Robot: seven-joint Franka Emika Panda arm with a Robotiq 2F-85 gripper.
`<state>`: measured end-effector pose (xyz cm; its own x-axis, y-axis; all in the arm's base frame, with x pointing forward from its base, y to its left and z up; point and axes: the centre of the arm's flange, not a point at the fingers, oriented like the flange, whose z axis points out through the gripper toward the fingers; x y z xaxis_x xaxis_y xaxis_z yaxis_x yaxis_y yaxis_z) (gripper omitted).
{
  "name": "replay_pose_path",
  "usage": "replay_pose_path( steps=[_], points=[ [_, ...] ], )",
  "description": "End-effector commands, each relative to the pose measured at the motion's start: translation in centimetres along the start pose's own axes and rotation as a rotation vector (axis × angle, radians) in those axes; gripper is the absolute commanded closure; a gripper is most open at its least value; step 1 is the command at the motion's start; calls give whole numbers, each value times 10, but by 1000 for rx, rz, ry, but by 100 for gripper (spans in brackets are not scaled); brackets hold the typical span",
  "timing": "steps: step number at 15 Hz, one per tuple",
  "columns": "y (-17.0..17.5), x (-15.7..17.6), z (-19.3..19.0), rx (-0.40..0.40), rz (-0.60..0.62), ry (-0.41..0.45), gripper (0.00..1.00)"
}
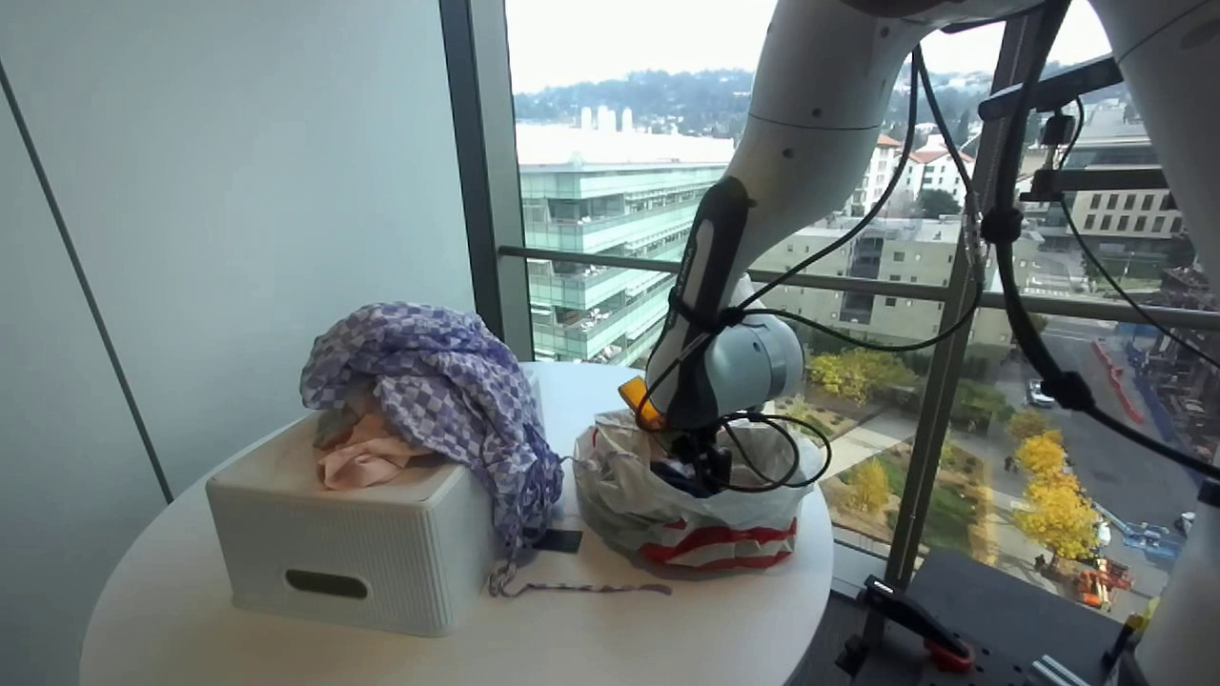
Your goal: Put the peach, the purple and the blue shirts on the basket
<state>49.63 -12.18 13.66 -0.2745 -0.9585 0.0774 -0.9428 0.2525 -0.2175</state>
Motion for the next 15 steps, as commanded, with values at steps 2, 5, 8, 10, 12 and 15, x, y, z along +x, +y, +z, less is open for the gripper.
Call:
replay_pose_path(
  steps=[2,5,8,10,12,15],
  points=[
    [17,-7,-23,79,12,44,0],
    [29,-10,-35,96,-24,56,0],
    [28,-21,-47,187,-110,59,0],
    [16,-30,-54,236,-157,4,0],
    [6,-41,-65,246,-205,-63,0],
    [-18,-60,-69,177,-284,-172,0]
  ],
)
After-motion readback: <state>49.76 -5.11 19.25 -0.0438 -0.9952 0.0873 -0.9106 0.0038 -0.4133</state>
